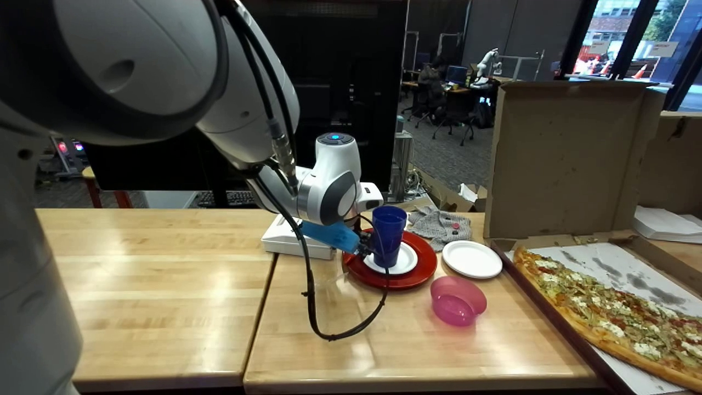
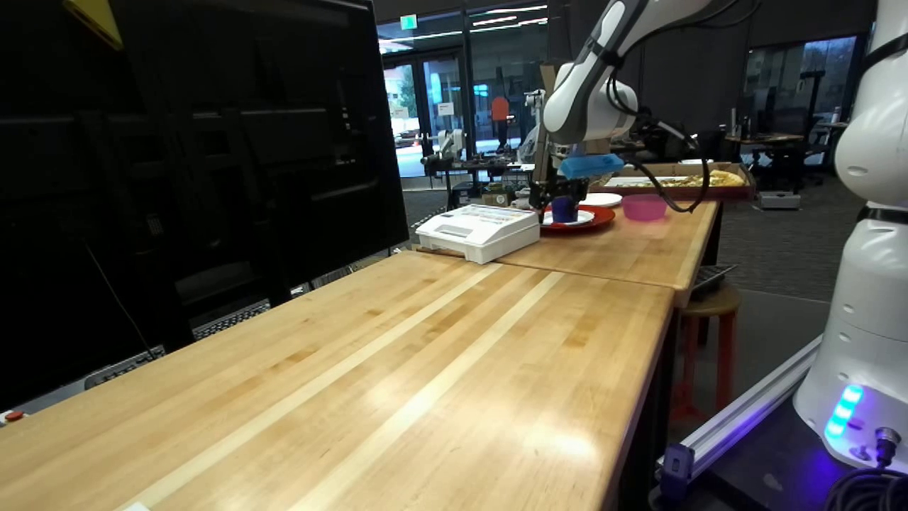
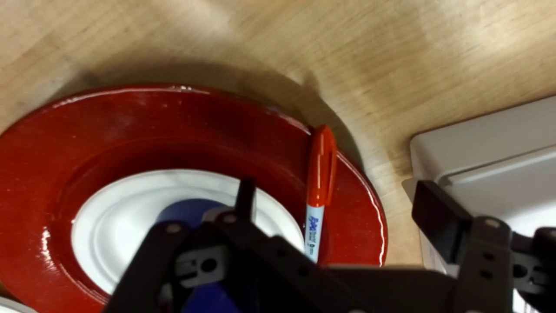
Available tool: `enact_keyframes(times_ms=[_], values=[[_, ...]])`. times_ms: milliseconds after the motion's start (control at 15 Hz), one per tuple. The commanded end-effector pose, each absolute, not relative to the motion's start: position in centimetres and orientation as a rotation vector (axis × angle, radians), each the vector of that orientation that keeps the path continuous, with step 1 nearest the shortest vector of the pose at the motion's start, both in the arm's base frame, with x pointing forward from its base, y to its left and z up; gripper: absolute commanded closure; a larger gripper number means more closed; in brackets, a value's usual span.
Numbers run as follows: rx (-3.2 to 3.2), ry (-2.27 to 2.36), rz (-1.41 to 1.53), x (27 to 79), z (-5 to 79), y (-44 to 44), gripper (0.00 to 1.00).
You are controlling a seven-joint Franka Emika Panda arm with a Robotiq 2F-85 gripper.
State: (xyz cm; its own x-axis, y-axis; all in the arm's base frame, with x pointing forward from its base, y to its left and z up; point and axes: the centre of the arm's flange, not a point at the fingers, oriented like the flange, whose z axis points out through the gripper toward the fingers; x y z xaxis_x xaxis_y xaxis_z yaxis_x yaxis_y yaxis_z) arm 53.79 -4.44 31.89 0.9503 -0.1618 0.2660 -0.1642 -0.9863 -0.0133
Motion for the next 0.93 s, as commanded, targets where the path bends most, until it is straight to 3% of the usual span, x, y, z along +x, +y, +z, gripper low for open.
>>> enact_keyframes(times_ms=[0,67,867], values=[[3.107,-0.282,0.424,52.4,32.0,-3.4,0.13],[3.110,-0.284,0.425,52.4,31.9,-3.3,0.17],[3.137,-0.392,0.453,52.2,32.6,-4.4,0.23]])
